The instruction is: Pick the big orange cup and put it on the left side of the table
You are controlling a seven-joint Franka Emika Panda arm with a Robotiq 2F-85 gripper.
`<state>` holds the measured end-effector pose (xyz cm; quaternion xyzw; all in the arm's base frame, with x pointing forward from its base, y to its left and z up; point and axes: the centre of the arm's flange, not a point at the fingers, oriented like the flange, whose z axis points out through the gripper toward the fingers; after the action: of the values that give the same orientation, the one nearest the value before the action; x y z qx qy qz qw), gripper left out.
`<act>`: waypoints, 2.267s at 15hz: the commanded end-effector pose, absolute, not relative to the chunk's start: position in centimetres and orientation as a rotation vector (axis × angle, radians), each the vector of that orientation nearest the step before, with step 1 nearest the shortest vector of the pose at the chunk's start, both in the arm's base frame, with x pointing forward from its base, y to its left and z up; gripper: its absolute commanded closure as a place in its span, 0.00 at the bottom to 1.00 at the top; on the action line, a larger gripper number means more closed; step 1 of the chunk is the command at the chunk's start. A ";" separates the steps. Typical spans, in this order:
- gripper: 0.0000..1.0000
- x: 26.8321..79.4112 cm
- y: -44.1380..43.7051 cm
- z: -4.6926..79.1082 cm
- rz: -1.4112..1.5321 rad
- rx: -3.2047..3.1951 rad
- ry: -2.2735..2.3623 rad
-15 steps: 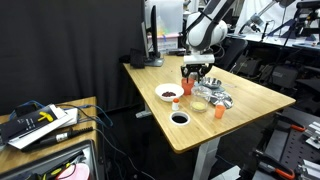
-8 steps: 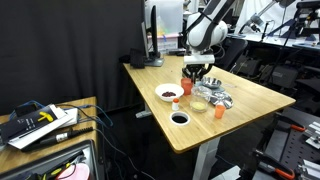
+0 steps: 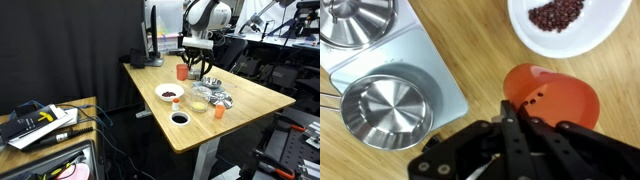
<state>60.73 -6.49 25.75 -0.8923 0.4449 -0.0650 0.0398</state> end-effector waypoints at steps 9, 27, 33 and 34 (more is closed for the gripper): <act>0.99 49.0 -14.9 32.2 -0.340 -2.505 1.711; 0.99 35.7 -22.6 21.2 0.052 -2.093 2.508; 0.99 36.0 -22.0 20.1 0.113 -2.018 2.525; 0.81 36.1 -21.9 20.0 0.117 -2.008 2.527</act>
<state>35.82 -21.95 20.19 -0.6251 0.7784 0.0271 -0.0515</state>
